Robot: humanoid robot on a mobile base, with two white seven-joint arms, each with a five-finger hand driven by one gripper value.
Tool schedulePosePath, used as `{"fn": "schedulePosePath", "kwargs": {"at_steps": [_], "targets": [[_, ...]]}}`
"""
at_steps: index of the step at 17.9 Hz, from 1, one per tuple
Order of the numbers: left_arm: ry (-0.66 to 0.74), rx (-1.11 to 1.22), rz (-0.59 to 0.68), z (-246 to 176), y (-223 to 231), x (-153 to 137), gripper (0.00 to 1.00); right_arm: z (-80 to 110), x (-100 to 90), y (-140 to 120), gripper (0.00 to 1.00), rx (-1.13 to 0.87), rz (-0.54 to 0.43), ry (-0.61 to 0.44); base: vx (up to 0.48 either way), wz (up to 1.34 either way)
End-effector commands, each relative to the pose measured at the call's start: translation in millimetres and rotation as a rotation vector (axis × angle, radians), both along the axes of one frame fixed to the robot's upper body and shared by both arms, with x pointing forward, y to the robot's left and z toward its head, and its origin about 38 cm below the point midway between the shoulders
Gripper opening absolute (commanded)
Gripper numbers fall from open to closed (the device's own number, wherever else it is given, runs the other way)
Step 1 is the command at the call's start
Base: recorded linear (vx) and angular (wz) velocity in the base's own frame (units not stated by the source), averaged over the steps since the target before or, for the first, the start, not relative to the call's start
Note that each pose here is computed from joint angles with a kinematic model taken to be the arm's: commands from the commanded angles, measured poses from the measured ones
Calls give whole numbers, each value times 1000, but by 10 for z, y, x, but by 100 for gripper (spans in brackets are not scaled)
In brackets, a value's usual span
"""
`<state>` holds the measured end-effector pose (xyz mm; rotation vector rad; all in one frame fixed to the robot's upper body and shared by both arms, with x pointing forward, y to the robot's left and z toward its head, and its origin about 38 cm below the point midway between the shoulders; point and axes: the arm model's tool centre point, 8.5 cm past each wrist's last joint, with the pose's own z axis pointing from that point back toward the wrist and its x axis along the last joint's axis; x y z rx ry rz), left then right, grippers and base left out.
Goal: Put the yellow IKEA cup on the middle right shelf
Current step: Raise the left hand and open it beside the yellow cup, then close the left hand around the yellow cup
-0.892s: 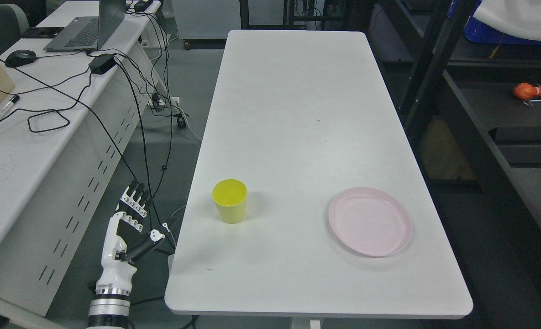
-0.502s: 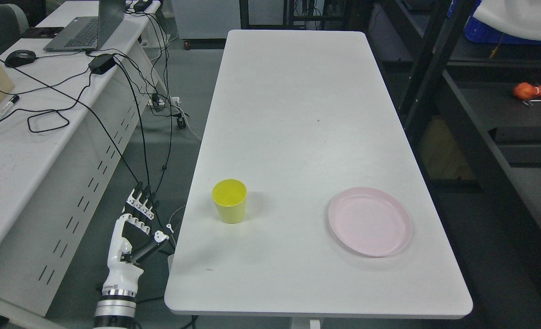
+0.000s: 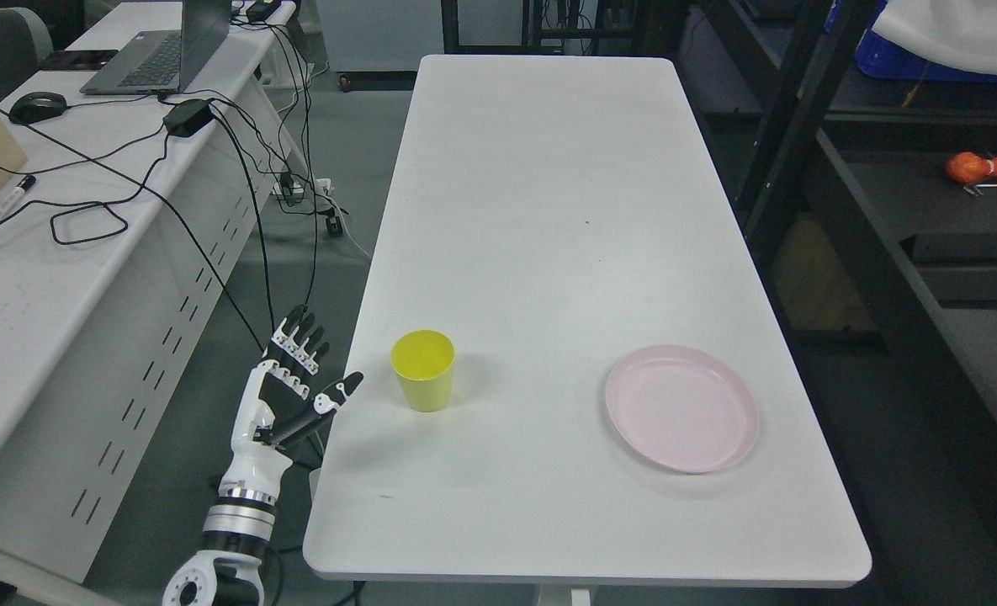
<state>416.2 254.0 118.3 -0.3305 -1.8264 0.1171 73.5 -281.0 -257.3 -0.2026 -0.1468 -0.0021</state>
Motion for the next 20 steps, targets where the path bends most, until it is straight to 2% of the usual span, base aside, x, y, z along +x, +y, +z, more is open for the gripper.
{"fn": "schedulePosePath", "kwargs": {"at_steps": [1,7,14,20], "targets": [[120,18,-15,-306,47,354,99,1,-91,-99,99,-13,-8,14,0,0],[191,-6,-12,-250,125,556,99,1,-91,-98,99,-13,-7,14,0,0],[170,125,-202,-251,-581,539,99,1,-91,-99,99,-13,-8,14,0,0],[126,189,-347,-268,-1082,366,99,1,-91,-99,99,-13,-8,14,0,0]]}}
